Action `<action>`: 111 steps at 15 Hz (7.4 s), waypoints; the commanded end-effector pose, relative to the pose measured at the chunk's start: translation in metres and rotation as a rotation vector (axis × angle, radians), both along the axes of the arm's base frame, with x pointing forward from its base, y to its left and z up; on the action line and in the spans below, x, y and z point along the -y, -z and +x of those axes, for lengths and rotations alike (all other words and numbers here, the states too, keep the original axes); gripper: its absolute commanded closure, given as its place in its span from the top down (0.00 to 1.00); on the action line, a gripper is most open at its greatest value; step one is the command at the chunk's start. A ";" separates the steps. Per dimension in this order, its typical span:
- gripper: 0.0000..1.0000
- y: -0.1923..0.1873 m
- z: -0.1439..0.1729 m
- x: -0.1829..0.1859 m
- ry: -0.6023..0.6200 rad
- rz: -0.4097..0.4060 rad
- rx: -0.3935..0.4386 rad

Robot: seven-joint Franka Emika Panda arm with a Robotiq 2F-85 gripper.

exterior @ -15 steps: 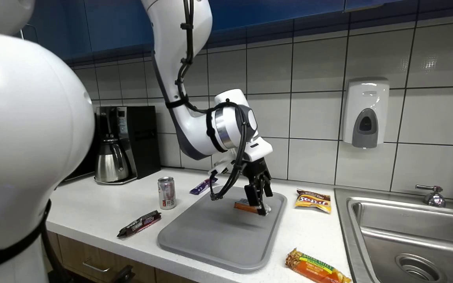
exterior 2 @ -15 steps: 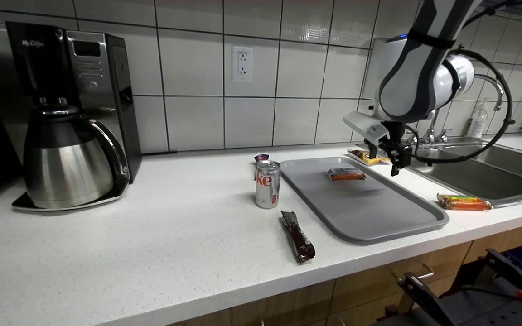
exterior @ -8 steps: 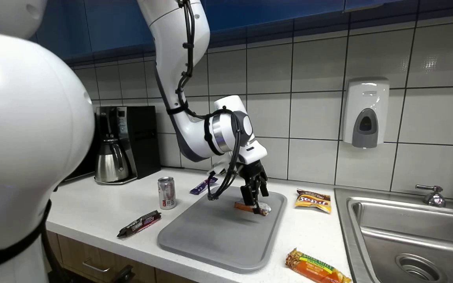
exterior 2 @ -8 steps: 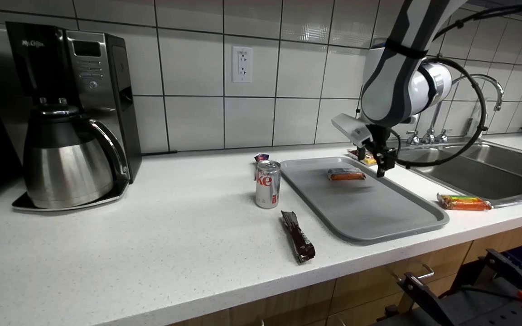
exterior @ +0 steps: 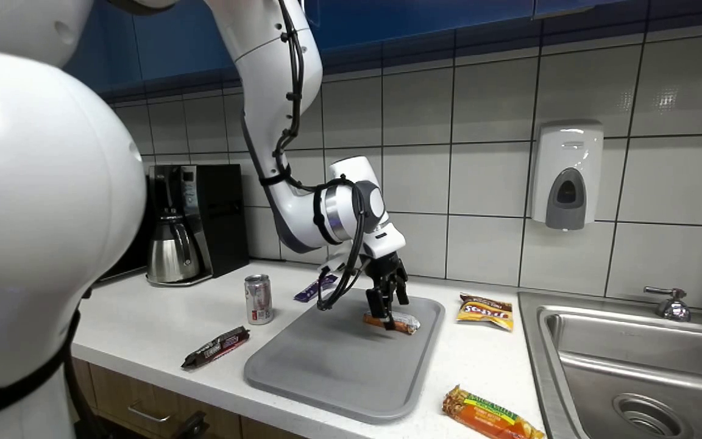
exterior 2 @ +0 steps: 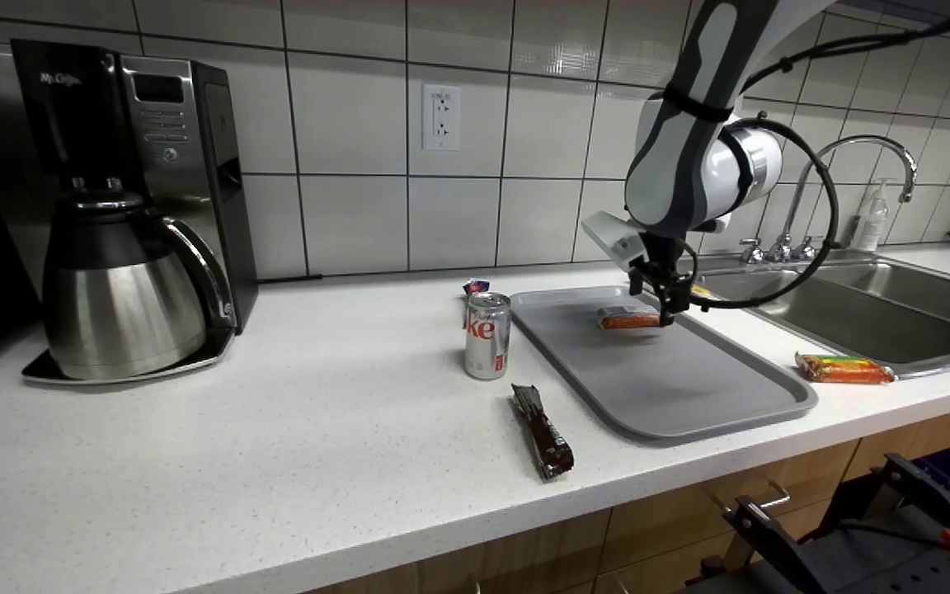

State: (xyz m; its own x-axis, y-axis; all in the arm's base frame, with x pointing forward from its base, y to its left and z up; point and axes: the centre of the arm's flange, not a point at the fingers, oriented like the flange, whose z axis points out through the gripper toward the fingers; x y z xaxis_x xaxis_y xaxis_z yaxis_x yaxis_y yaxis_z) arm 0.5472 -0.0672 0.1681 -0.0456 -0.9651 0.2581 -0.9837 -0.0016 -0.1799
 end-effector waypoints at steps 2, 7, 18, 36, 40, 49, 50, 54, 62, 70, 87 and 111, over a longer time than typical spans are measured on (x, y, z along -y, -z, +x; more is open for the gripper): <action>1.00 0.002 0.021 -0.002 0.024 0.055 -0.011; 1.00 0.004 0.028 -0.006 0.057 0.125 -0.015; 0.72 0.012 0.030 0.003 0.104 0.174 -0.024; 0.16 -0.021 0.026 0.004 0.102 0.171 0.027; 0.16 -0.032 0.021 0.013 0.108 0.167 0.039; 0.16 -0.048 -0.009 0.049 0.130 0.146 0.027; 0.16 -0.049 -0.013 0.054 0.135 0.144 0.024; 0.16 -0.054 -0.028 0.078 0.152 0.140 0.017; 0.16 -0.058 -0.055 0.127 0.186 0.129 0.002; 0.16 -0.049 -0.071 0.169 0.230 0.096 -0.029; 0.16 -0.016 -0.070 0.195 0.252 0.074 -0.084; 1.00 -0.033 -0.074 0.171 0.142 0.046 -0.098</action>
State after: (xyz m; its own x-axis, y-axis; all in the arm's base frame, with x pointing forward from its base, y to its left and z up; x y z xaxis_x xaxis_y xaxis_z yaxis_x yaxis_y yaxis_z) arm 0.4832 -0.2484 0.1789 -0.2147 -0.9505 0.2245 -0.9756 0.1980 -0.0945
